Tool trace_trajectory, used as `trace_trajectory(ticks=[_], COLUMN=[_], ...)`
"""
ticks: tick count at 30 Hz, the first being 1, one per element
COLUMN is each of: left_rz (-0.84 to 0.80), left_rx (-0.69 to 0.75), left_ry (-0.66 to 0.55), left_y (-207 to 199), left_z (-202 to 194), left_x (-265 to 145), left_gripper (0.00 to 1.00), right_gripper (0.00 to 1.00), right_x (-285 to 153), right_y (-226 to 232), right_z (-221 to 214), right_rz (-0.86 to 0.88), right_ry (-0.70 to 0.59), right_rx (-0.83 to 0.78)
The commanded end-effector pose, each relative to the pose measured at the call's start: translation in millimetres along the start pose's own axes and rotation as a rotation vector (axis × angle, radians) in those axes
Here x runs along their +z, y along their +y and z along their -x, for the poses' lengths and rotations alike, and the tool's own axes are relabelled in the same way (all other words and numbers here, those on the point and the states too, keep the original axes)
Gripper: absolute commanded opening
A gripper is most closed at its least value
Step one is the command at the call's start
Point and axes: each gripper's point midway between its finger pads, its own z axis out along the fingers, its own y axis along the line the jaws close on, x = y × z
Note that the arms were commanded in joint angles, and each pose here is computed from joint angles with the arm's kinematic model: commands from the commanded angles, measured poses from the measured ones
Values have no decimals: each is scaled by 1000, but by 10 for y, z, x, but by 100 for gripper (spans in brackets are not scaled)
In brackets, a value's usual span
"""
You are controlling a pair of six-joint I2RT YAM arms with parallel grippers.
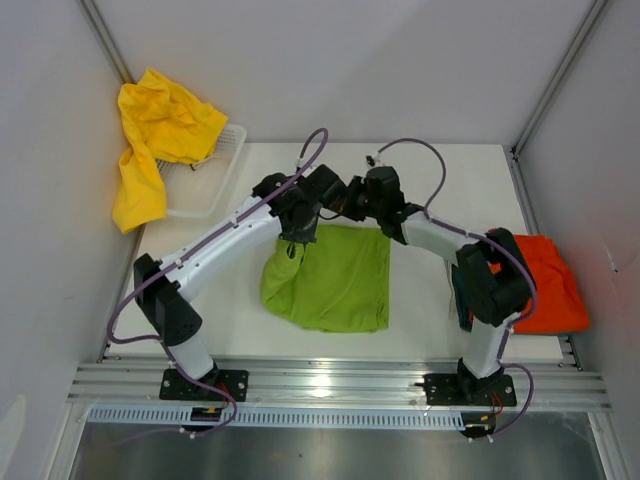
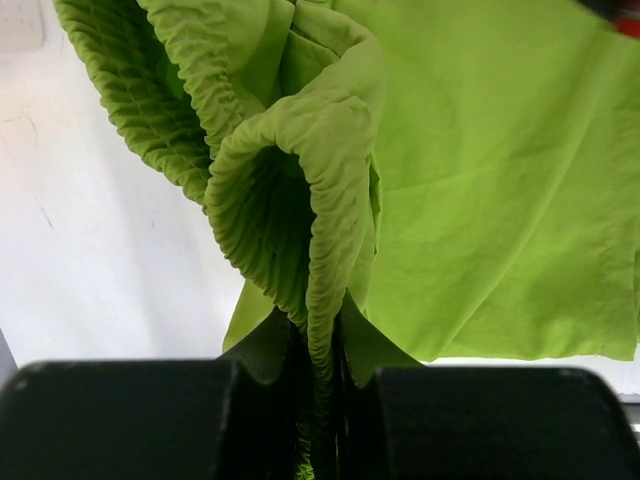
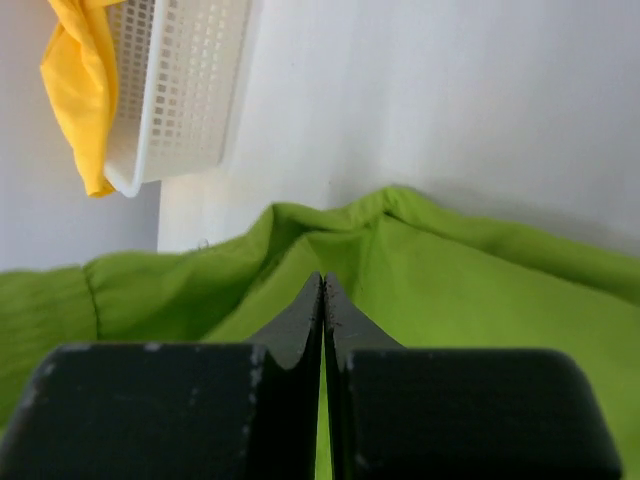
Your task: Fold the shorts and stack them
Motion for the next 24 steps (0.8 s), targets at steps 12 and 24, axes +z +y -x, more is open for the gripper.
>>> trace_trajectory(ticks=[12, 24], left_rz=[137, 205], left_rx=[59, 153], left_ry=[-53, -80], left_y=[-159, -540], left_z=[130, 54], left_x=[-123, -8], left_gripper=[0, 0], right_gripper=[0, 0], right_x=[-1251, -1098], right_y=[-1019, -1381], right_z=[-573, -1123], right_rz=[-286, -368], right_ry=[113, 298], right_rx=[-91, -67])
